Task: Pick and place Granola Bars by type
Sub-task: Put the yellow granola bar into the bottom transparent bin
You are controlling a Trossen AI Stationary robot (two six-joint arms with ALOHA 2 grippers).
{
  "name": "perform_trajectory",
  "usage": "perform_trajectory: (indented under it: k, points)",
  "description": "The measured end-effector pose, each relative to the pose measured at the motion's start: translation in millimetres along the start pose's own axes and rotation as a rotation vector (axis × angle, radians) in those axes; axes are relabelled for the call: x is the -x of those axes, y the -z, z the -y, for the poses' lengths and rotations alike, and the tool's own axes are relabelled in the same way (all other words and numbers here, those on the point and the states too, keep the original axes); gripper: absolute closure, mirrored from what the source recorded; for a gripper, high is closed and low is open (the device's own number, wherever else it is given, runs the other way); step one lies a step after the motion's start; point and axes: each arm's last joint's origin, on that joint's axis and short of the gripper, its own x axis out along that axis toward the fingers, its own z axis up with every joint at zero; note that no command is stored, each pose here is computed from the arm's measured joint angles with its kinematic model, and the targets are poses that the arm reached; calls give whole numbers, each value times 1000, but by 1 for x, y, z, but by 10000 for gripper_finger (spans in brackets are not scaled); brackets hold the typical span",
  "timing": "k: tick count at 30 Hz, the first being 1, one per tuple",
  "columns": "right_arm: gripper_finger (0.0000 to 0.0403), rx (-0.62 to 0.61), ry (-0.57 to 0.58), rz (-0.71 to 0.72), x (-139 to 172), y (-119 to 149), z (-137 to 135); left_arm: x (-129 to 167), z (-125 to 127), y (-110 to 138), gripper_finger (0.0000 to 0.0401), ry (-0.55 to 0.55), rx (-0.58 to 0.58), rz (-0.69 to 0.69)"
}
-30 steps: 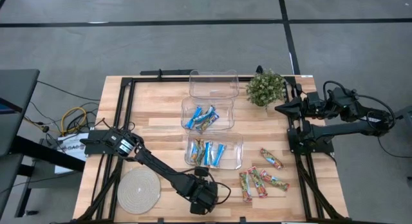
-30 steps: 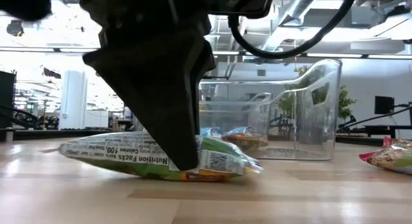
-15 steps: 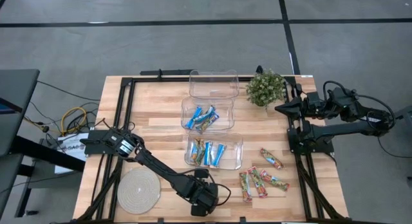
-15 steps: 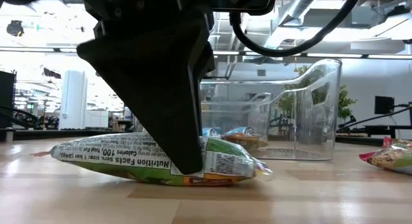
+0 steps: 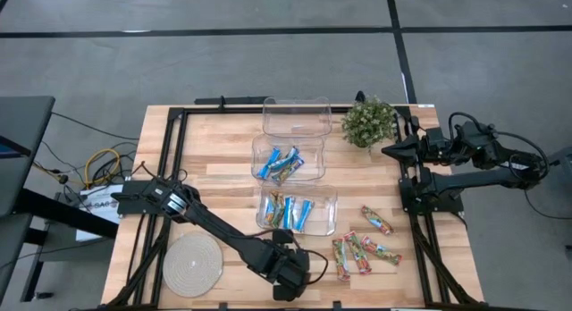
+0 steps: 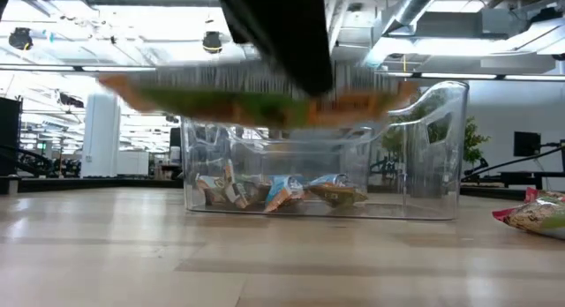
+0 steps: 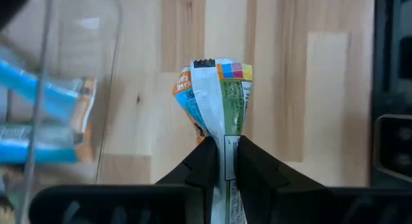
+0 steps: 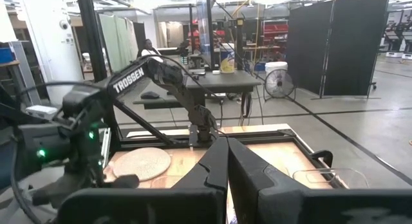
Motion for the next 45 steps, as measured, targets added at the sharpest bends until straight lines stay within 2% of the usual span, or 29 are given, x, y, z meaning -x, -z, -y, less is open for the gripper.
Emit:
perform_trajectory:
  k: [10,15,25,33,41,45]
  points:
    - [403,0,0,0,0,0,0,52,-14,-35,356,13,299,121]
    - [403,0,0,0,0,0,0,64,-32,-51,356,-10,466,197]
    - [403,0,0,0,0,0,0,61,-76,-72,356,-38,839,260]
    - [403,0,0,0,0,0,0,57,-109,-83,356,-56,1085,297]
    - [403,0,0,0,0,0,0,54,-141,-91,356,-78,1280,330]
    - [403,0,0,0,0,0,0,52,-154,-93,356,-88,1331,338]
